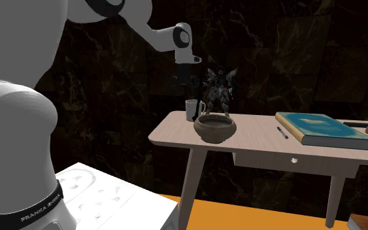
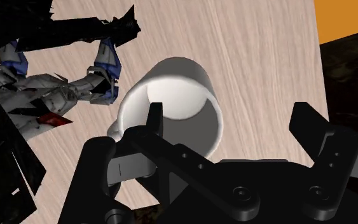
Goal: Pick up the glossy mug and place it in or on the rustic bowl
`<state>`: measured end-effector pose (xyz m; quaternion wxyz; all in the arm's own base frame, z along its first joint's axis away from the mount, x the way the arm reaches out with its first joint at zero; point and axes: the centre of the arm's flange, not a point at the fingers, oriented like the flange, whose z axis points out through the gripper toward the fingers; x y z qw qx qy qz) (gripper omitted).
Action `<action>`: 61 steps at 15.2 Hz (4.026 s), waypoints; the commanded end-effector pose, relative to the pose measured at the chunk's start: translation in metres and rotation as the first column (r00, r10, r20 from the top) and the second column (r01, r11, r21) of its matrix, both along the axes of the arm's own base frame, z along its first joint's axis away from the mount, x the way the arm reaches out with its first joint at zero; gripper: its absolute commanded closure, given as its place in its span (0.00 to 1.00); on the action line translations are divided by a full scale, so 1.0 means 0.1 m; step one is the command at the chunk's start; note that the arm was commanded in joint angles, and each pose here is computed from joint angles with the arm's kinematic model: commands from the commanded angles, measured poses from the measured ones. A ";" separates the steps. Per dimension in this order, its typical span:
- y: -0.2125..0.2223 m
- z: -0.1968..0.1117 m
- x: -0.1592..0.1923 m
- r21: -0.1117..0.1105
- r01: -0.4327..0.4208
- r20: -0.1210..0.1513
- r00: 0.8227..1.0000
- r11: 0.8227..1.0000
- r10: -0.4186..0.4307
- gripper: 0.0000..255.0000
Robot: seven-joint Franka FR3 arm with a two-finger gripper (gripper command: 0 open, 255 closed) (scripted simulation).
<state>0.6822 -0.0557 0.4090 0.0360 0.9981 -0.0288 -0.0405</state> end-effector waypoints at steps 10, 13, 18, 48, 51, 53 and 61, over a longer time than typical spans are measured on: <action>-0.04 -0.50 0.23 -0.005 -0.001 0.000 1.000 1.000 0.001 0.00; -0.04 -0.50 0.23 -0.005 -0.001 0.000 1.000 1.000 0.001 0.00; -0.04 -0.50 0.23 -0.005 -0.001 0.000 1.000 1.000 0.001 1.00; -0.04 0.61 0.23 -0.005 -0.001 0.000 1.000 1.000 0.001 1.00; -0.04 0.77 0.23 -0.005 -0.001 0.000 1.000 1.000 0.001 1.00; -0.04 0.88 0.23 -0.005 -0.001 0.000 1.000 1.000 0.001 1.00; -0.13 1.23 0.14 -0.005 -0.001 0.000 1.000 1.000 0.001 1.00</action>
